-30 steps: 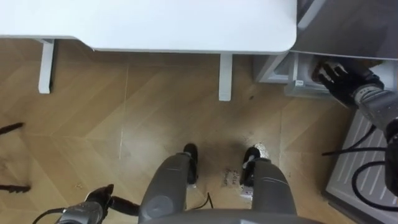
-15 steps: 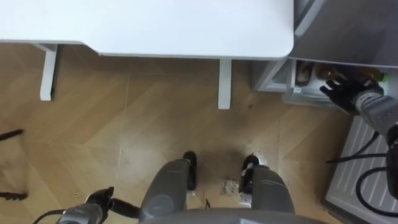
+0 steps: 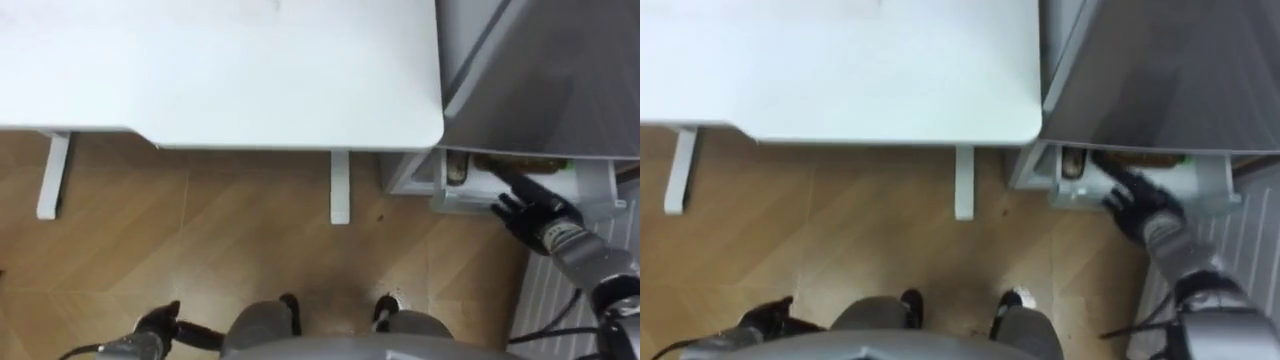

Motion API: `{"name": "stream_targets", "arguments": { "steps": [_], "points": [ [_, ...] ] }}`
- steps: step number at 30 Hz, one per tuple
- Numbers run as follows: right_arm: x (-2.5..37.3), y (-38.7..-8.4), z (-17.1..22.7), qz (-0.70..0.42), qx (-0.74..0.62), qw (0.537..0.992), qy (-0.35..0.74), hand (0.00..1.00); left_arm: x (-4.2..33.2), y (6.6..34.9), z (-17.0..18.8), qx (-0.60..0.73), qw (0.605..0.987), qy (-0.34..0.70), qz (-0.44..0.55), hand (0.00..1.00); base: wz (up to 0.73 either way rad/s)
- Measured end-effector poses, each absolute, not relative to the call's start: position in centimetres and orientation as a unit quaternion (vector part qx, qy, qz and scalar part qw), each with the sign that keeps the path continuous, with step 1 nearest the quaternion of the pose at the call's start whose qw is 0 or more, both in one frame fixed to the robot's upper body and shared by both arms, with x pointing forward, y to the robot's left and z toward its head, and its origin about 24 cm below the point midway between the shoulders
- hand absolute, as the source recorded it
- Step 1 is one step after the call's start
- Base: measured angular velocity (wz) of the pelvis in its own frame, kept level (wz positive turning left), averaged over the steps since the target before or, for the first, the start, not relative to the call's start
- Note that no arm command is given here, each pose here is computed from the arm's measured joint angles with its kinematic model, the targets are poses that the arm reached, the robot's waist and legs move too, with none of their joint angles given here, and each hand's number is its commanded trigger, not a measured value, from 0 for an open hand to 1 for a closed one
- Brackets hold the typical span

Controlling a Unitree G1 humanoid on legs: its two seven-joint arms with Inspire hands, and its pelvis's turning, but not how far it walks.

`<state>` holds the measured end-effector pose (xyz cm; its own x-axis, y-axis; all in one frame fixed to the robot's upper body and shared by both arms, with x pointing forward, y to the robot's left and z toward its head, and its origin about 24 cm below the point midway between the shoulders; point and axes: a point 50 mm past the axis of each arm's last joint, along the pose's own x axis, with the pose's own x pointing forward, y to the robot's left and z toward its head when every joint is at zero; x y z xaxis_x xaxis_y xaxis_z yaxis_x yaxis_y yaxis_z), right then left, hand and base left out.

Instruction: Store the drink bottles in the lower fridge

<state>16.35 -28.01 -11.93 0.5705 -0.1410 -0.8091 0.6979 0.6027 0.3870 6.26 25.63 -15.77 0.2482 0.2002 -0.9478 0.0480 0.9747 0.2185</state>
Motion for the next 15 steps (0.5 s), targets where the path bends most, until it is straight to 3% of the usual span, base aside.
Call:
{"name": "stream_targets", "arguments": {
  "steps": [5, 15],
  "points": [
    [12.8, -27.6, -13.3, -0.285, 0.359, 0.794, 0.400, 0.00, 5.8, 25.0, -15.9, 0.094, 0.792, 0.600, 0.059, 0.00, -0.07],
    [10.9, -27.0, -13.6, -0.294, 0.354, 0.794, 0.398, 0.00, 2.9, 25.5, -15.8, 0.094, 0.786, 0.605, 0.089, 0.00, -0.03]
  ]
}}
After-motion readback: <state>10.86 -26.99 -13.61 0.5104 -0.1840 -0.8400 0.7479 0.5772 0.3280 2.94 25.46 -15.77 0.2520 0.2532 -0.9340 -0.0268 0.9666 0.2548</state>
